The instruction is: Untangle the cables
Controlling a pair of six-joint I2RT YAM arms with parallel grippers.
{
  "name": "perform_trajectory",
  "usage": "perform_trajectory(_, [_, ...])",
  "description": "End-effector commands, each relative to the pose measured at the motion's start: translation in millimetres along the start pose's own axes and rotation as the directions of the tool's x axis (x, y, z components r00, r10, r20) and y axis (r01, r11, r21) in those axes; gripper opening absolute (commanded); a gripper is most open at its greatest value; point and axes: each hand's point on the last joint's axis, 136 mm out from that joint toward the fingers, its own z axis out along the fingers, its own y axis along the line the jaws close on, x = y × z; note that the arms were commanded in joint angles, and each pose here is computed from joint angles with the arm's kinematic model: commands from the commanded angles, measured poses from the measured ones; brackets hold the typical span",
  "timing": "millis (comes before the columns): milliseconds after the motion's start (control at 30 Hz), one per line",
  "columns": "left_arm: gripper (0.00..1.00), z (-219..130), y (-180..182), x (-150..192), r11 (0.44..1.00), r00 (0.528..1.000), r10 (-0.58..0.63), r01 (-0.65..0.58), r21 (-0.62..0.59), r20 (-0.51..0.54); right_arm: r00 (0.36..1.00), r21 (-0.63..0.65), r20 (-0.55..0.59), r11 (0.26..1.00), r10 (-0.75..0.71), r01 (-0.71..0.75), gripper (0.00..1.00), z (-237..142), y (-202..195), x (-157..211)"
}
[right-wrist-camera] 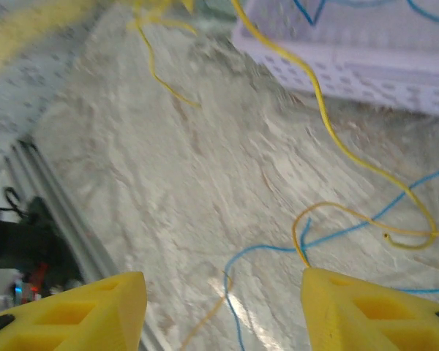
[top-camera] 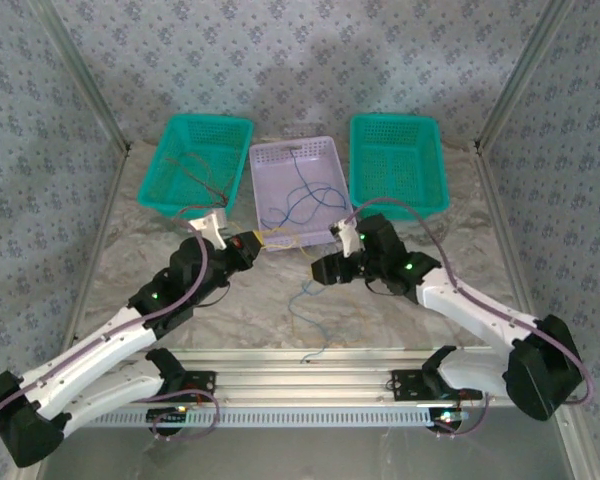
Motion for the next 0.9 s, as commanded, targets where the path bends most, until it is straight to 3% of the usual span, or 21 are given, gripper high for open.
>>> perform_trajectory(0, [0.00,-11,-16,-10,0.997,0.998,-0.061,0.061,0.047,0.004,0.987,0.114,0.122,0.989,-0.105,0.091,0.60,6,-12,-25])
perform_trajectory(133, [0.00,-28,-20,-20,0.997,0.997,-0.067,0.065,0.051,0.032,0.975,0.137,0.171,0.984,-0.139,0.116,0.61,7,-12,-37])
perform_trajectory(300, [0.00,-53,-38,-38,0.995,0.997,-0.048,0.042,0.095,0.064,0.947,0.077,0.259,0.981,-0.190,0.176,0.63,5,9,-56])
perform_trajectory(600, [0.00,-56,-47,-37,0.985,0.994,-0.104,0.097,0.144,0.042,0.905,0.102,0.272,0.945,-0.327,0.311,0.64,41,7,-56])
perform_trajectory(867, [0.00,-56,-50,-34,0.980,0.992,-0.126,0.121,0.161,0.021,0.847,0.118,0.369,0.923,-0.384,0.367,0.64,53,18,-78])
